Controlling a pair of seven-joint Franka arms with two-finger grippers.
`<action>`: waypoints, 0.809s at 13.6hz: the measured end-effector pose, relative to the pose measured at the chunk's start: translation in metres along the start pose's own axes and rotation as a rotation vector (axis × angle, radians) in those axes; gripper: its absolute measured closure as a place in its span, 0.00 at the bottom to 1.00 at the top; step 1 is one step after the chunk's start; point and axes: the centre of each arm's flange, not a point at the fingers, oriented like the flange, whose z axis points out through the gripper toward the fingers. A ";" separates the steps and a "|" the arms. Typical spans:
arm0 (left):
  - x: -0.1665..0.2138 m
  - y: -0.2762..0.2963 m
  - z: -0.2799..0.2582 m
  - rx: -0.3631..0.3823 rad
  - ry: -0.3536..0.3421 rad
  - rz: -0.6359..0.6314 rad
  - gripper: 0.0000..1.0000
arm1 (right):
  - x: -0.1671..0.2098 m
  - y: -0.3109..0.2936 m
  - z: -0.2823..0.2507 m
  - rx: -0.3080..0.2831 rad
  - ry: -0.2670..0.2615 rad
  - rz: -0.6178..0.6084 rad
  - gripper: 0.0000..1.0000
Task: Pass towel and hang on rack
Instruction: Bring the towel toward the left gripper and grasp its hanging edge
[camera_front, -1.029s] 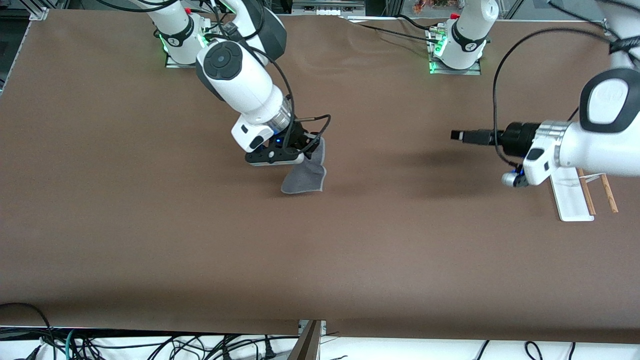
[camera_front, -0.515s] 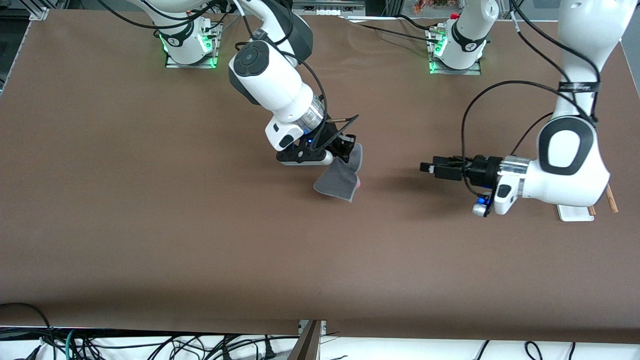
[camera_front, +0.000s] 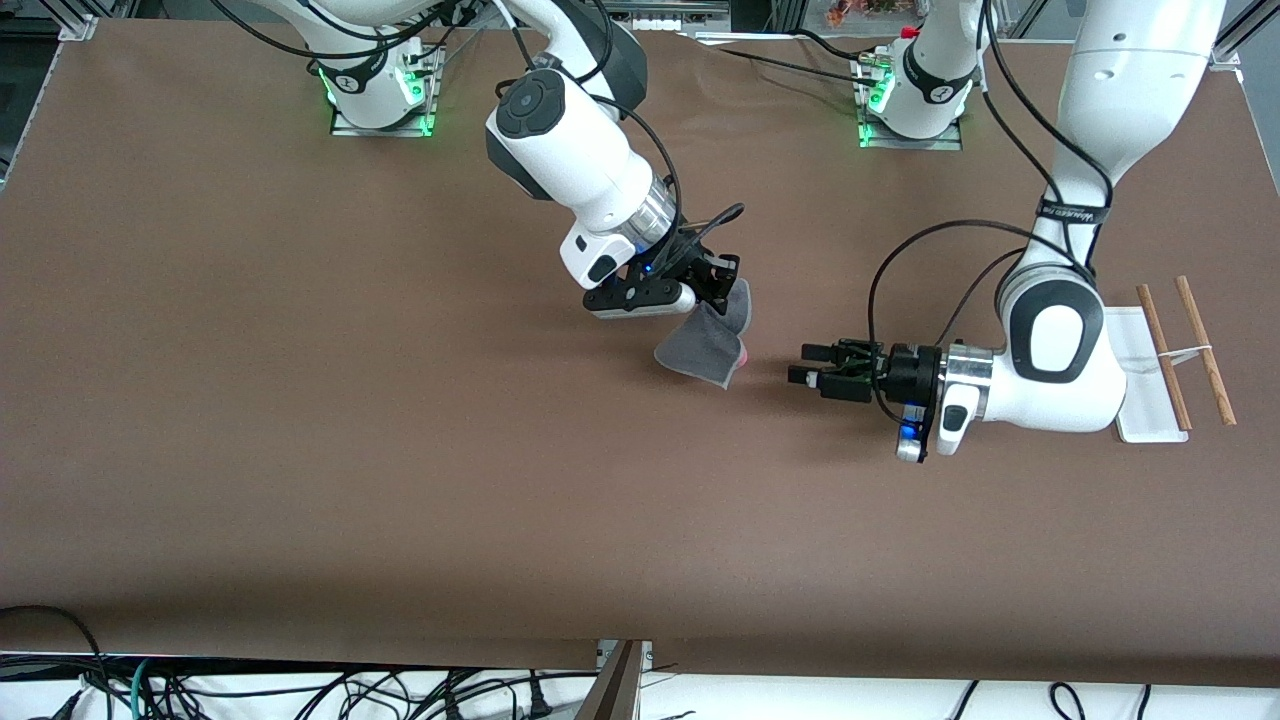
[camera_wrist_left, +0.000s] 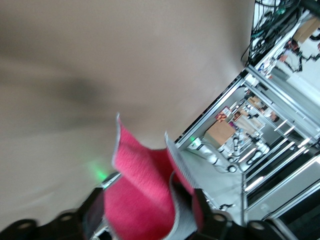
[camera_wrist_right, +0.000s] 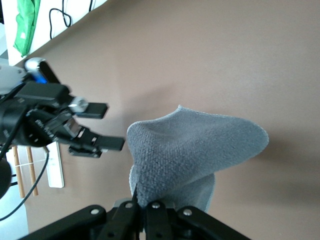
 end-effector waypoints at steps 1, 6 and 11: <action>0.007 0.008 0.002 -0.021 0.001 -0.049 0.24 | 0.000 0.000 0.000 0.002 0.002 0.000 0.98; 0.027 0.046 0.032 -0.027 0.008 -0.128 0.30 | 0.002 0.000 0.000 0.005 0.005 0.002 0.98; 0.035 0.038 0.061 -0.003 0.003 -0.146 0.33 | 0.002 0.001 0.000 0.005 0.007 0.002 0.98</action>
